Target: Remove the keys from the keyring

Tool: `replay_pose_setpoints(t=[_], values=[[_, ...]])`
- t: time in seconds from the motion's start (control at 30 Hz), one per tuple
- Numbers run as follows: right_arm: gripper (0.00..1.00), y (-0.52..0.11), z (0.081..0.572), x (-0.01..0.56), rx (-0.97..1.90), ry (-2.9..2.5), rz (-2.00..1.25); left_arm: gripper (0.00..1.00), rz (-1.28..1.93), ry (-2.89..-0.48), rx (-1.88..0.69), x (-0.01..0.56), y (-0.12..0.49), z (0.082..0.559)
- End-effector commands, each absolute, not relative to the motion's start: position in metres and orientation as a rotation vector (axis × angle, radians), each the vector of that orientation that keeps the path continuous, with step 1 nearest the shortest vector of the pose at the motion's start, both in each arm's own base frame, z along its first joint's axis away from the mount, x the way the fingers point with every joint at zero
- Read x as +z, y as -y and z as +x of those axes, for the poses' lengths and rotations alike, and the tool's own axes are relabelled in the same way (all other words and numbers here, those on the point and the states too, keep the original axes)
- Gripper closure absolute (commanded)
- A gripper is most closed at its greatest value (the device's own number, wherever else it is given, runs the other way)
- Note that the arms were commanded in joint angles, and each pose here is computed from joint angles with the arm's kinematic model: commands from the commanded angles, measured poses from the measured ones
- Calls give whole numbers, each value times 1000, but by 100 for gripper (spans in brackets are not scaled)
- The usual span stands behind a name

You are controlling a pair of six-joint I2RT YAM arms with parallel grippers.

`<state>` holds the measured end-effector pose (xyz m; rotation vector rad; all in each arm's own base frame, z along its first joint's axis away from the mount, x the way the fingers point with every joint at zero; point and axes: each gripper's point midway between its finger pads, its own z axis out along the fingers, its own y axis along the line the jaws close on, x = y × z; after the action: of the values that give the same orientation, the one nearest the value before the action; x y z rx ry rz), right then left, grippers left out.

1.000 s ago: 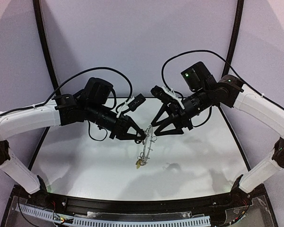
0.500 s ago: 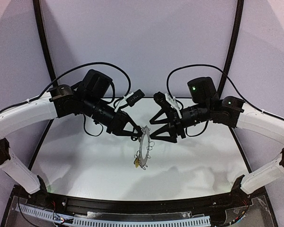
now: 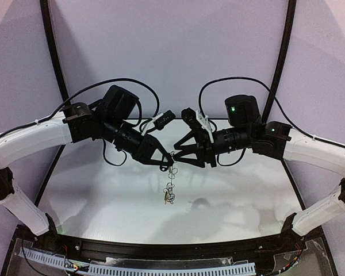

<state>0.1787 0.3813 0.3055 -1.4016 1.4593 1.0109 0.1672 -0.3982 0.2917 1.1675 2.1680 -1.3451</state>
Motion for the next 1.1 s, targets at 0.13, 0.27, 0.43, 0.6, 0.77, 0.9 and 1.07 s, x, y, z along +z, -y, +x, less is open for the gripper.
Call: replay_pose_setpoints(t=[0.13, 0.27, 0.43, 0.6, 0.77, 0.9, 1.07], values=[[65, -381, 182, 283, 963, -1533, -1409, 99, 1131, -2121, -1354, 311, 401, 172], [72, -386, 180, 286, 984, -1522, -1422, 99, 1133, -2116, -1358, 311, 402, 172], [82, -389, 177, 279, 970, -1541, -1459, 99, 1137, -2102, -1365, 314, 402, 172], [87, -389, 173, 290, 984, -1483, -1437, 99, 1142, -2113, -1357, 309, 402, 172], [83, -386, 173, 297, 970, -1469, -1427, 99, 1142, -2114, -1350, 307, 400, 171], [89, -386, 171, 298, 979, -1466, -1431, 99, 1135, -2120, -1349, 305, 400, 171], [100, -386, 168, 298, 992, -1467, -1440, 99, 1131, -2120, -1351, 305, 400, 172]])
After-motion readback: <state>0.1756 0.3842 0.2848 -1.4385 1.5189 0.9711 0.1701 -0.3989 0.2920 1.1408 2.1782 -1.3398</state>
